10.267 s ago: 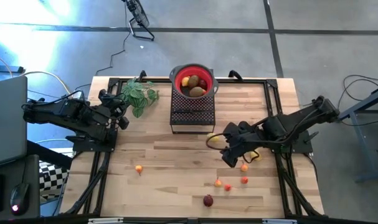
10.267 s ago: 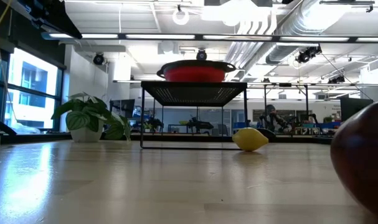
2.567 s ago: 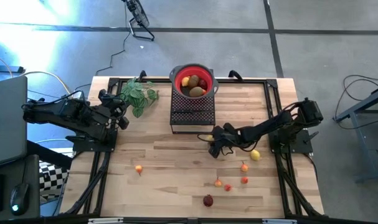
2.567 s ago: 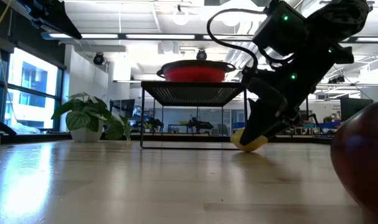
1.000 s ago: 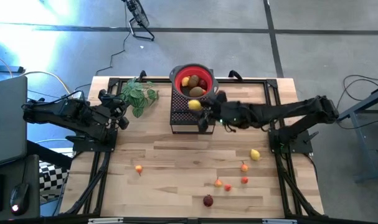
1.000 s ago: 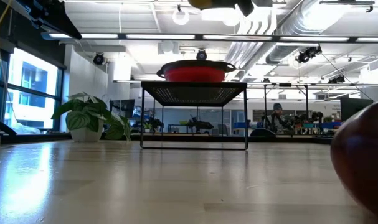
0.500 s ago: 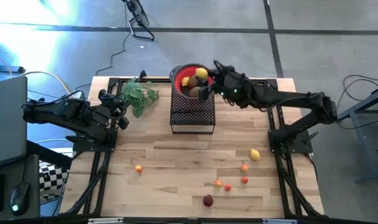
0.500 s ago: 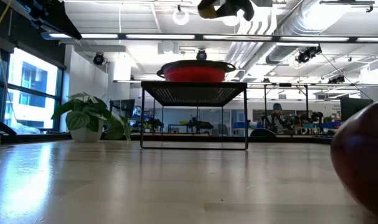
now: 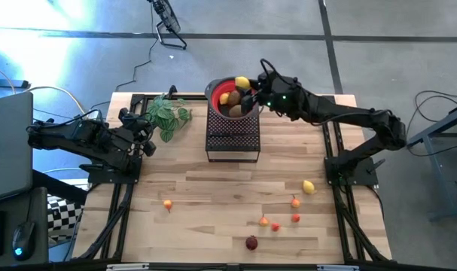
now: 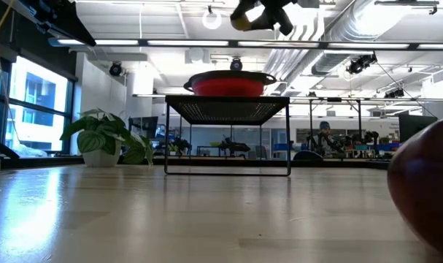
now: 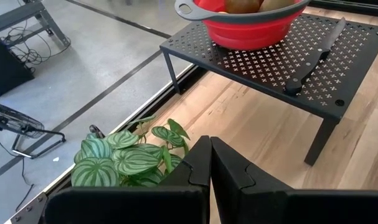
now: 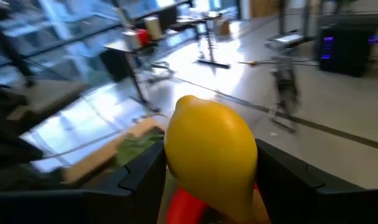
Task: Pick & Place Fruit
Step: Put the left lemon into the red strainer bowl
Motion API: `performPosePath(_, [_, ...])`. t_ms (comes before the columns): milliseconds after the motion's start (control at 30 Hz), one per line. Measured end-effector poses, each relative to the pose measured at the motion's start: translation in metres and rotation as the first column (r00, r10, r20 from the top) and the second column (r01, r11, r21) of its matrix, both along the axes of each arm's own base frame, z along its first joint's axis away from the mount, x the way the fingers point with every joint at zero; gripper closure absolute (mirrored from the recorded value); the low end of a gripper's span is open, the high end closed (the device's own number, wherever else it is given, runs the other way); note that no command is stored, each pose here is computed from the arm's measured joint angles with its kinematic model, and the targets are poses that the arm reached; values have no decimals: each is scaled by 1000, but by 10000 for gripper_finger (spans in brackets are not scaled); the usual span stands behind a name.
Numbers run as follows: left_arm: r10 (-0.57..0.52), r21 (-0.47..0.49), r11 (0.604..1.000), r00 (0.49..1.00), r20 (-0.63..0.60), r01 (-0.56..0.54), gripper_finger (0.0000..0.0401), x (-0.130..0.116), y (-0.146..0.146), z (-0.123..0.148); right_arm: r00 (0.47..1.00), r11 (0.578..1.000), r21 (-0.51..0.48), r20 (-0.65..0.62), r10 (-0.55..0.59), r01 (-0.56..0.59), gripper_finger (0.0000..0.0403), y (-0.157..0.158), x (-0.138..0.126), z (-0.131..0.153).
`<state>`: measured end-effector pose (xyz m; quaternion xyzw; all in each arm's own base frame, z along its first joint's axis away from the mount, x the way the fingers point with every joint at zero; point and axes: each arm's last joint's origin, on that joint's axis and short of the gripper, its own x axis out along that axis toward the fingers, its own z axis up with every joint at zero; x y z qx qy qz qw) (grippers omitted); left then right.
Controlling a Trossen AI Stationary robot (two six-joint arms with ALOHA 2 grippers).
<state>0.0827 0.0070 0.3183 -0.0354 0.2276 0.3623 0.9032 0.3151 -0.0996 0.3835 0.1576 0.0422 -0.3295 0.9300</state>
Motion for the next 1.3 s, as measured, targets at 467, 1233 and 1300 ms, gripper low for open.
performPosePath(467, [41,34,999,999,8,-41,401,-1,1,1,989,999,25,-145,43,-39,198,-5,9,-4])
performPosePath(1233, [45,38,998,999,8,-46,401,-1,1,1,842,997,64,-533,77,-50,195,-61,19,-73])
performPosePath(1300, [46,38,998,999,8,-46,401,-1,1,1,828,997,39,-557,71,-59,196,-61,19,-73])
